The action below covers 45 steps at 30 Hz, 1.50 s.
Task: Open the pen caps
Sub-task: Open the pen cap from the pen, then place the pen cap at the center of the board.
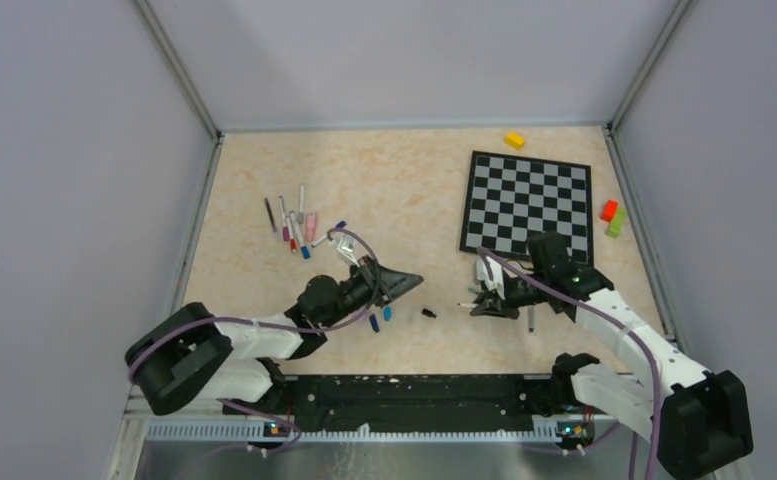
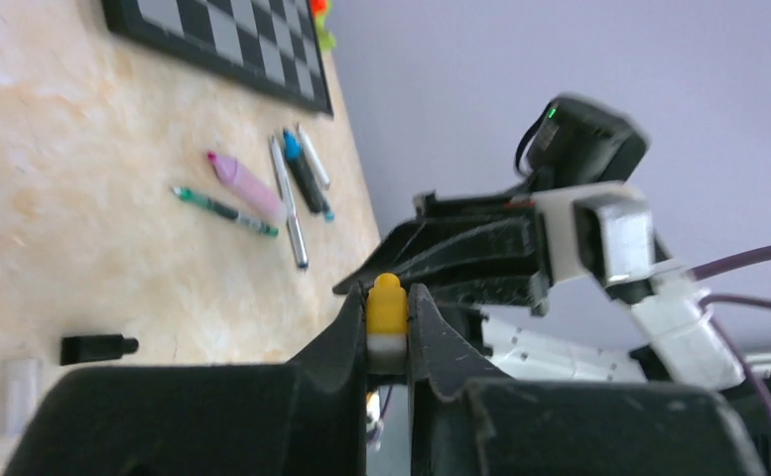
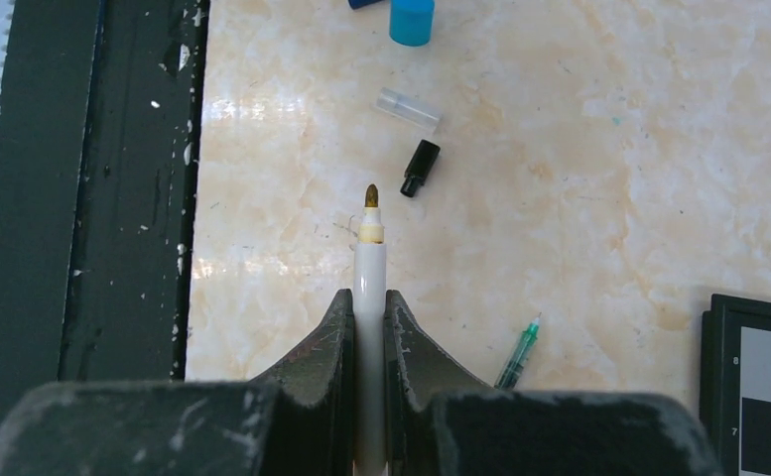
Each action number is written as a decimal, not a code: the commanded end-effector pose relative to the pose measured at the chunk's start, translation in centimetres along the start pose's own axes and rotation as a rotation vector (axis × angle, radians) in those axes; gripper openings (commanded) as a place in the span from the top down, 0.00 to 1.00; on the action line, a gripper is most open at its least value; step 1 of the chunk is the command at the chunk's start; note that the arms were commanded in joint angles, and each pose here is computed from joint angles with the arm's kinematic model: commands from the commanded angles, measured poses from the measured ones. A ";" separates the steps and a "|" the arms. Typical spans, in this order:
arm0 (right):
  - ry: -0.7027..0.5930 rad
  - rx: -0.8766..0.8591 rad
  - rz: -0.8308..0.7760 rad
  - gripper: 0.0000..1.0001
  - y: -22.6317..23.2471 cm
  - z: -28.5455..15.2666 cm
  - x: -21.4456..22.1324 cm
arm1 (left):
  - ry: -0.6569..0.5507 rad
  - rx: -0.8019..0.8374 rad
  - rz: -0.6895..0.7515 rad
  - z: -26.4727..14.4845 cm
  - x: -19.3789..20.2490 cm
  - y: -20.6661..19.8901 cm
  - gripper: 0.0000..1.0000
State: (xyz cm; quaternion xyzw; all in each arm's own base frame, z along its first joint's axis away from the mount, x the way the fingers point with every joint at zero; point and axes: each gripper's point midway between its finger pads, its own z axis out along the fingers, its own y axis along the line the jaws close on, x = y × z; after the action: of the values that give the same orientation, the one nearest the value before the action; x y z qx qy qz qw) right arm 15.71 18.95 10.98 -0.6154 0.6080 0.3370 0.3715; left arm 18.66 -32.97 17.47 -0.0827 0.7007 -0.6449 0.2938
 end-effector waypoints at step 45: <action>0.114 0.657 0.334 1.00 -10.0 -12.1 5.7 | 0.581 -0.679 0.657 5.2 7.3 12.8 0.70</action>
State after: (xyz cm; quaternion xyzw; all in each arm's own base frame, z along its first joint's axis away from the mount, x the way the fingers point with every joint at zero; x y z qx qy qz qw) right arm 23.61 6.90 10.92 -0.3927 0.7911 0.1790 0.4334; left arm 18.40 -38.82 2.73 0.2217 0.9111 -0.2649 0.2251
